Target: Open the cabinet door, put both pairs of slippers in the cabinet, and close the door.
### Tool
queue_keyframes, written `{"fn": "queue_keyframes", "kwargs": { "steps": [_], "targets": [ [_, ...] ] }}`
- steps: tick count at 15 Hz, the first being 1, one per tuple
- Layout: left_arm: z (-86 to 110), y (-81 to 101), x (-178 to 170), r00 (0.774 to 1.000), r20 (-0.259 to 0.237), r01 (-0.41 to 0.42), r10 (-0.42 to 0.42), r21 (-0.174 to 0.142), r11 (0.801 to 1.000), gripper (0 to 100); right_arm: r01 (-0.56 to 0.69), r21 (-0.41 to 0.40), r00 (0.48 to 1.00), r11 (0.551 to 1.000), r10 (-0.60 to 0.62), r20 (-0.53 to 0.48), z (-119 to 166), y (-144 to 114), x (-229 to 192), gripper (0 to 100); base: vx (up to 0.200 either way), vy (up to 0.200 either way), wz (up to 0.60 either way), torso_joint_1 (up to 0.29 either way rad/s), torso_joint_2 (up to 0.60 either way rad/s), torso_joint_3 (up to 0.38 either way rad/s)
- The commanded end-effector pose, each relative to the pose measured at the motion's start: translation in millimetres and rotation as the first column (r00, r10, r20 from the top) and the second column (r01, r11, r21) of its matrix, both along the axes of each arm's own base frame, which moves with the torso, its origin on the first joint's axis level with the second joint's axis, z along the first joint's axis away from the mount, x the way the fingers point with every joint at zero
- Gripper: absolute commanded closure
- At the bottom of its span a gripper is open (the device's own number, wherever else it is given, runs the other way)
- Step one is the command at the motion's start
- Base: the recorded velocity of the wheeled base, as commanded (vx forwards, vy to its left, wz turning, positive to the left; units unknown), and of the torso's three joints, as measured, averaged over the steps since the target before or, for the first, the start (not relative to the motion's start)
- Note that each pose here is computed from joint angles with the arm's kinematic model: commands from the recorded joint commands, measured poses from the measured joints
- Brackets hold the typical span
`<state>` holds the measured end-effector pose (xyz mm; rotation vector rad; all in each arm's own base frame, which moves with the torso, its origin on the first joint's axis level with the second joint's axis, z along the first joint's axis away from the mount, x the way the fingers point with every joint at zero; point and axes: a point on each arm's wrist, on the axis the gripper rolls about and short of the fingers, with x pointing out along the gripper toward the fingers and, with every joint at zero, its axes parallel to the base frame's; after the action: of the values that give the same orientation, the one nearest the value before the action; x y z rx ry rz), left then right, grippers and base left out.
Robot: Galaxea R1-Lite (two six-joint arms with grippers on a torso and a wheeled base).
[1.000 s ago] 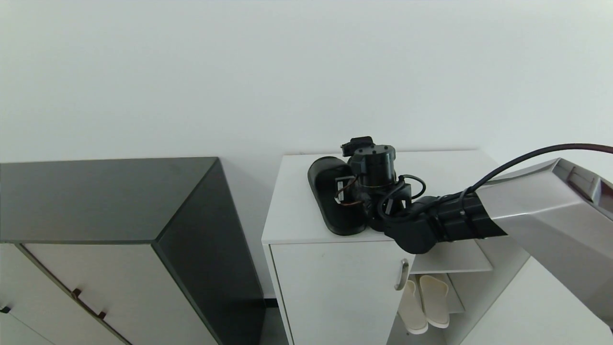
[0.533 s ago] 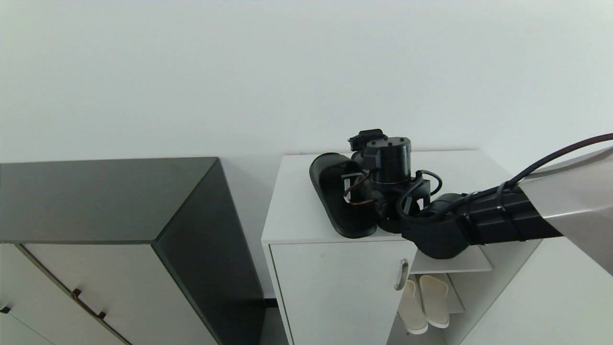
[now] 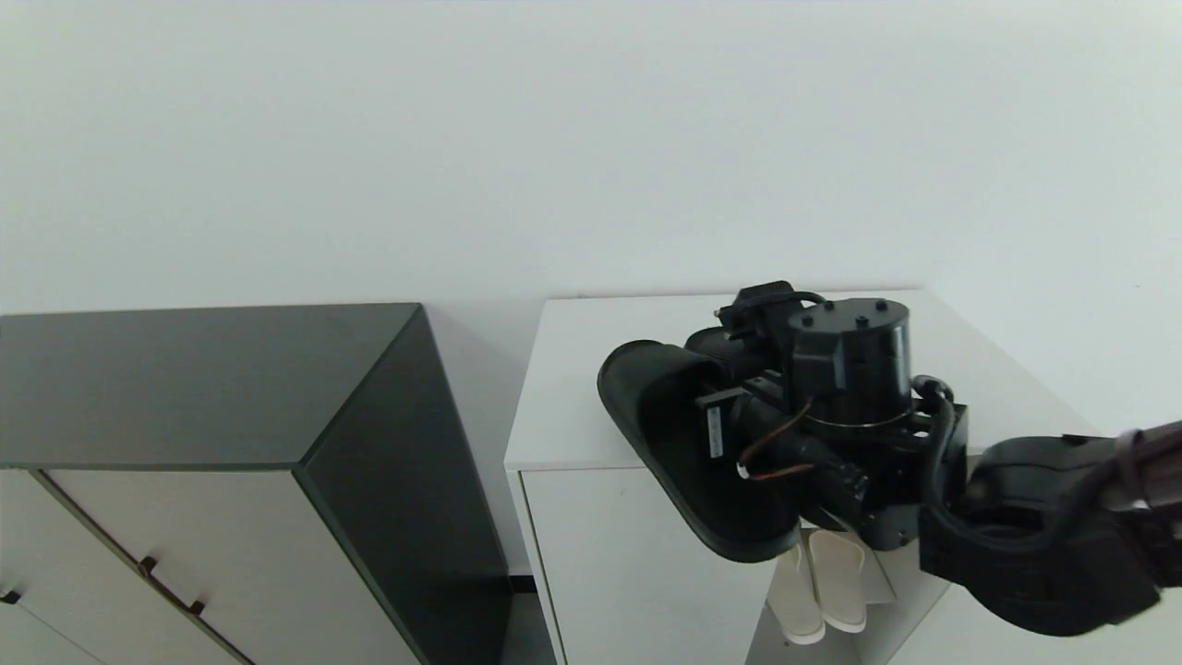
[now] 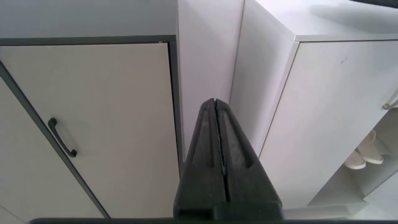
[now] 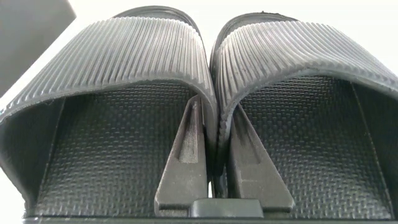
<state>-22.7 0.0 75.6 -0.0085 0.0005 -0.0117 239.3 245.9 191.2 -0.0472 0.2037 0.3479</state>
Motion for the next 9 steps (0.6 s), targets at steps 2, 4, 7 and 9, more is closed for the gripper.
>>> {"fn": "queue_keyframes", "kwargs": {
  "steps": [2, 4, 7, 9],
  "targets": [
    [0.0, 0.1, 0.0, 1.000, 0.000, -0.004, 0.004, 0.002, 1.000, 100, -0.062, 0.052, 0.998, 0.997, 0.061, 0.006, 9.9, -20.2, -24.5, 100, 0.000, 0.000, 0.00, 0.000, 0.00, 0.000],
    [0.0, 0.1, 0.0, 1.000, 0.000, -0.006, 0.006, 0.002, 1.000, 100, -0.063, 0.043, 0.998, 0.997, 0.063, -0.004, 5.7, -20.6, -24.9, 100, 0.000, 0.000, 0.00, 0.000, 0.00, 0.000],
    [0.0, 0.1, 0.0, 1.000, 0.000, -0.004, 0.004, 0.001, 1.000, 100, -0.059, 0.039, 0.998, 0.998, 0.059, -0.005, 4.9, -22.4, -26.3, 100, 0.000, 0.000, 0.00, 0.000, 0.00, 0.000],
    [0.0, 0.0, 0.0, 1.000, 0.000, -0.002, 0.002, 0.001, 1.000, 100, -0.056, 0.030, 0.998, 0.998, 0.056, -0.010, 2.4, -23.1, -26.9, 100, 0.000, 0.000, 0.00, 0.000, 0.00, 0.000]
  ]
}}
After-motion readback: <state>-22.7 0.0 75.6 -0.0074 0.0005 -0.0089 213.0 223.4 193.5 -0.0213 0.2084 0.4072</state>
